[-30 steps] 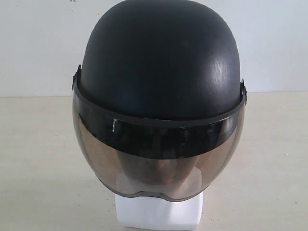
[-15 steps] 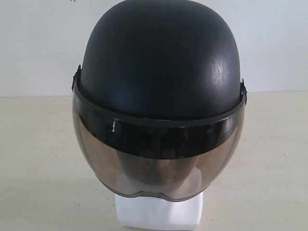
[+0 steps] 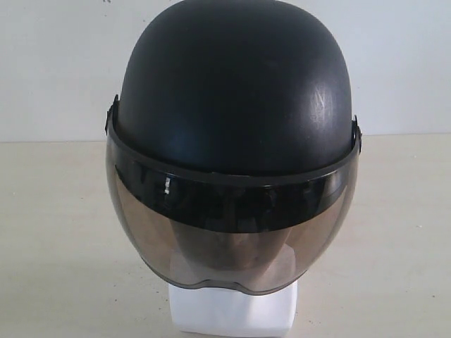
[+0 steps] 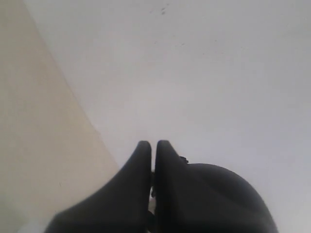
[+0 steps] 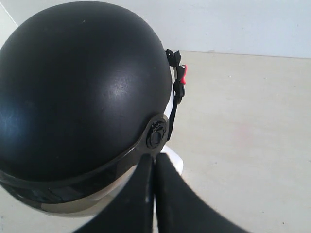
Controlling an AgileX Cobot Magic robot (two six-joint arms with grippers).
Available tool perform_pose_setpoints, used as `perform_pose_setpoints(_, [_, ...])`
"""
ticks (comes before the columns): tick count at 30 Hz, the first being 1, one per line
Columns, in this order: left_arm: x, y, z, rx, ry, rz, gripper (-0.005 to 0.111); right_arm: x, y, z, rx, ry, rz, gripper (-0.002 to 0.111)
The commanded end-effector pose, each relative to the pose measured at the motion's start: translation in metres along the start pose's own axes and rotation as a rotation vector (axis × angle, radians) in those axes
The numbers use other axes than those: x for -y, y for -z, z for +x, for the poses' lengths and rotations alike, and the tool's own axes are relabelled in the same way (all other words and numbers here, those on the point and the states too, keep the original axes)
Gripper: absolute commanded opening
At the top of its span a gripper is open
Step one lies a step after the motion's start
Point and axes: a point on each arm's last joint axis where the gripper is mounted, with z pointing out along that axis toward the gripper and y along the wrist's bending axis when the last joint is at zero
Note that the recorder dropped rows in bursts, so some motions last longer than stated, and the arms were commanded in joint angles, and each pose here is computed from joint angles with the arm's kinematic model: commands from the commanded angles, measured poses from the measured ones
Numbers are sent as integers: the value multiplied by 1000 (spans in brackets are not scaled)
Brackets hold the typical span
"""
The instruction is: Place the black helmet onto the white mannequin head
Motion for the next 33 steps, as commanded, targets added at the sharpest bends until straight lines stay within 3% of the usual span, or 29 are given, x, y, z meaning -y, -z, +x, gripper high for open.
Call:
perform_pose_setpoints(1, [6, 5, -2, 65, -402, 110, 4, 0, 2, -1, 8, 5, 4, 0])
perform_pose_setpoints(5, [-5, 11, 0, 94, -619, 108, 4, 0, 2, -1, 8, 5, 4, 0])
perform_pose_setpoints(11, [-32, 20, 9, 125, -838, 109, 4, 0, 2, -1, 8, 5, 4, 0])
perform_pose_setpoints(16, [-53, 21, 17, 107, -850, 109, 4, 0, 2, -1, 8, 5, 4, 0])
perform_pose_setpoints(22, [-83, 13, 28, 54, -988, 49, 4, 0, 2, -1, 8, 5, 4, 0])
perform_pose_setpoints(33, [-107, 8, 36, -17, -1022, -23, 4, 0, 2, -1, 8, 5, 4, 0])
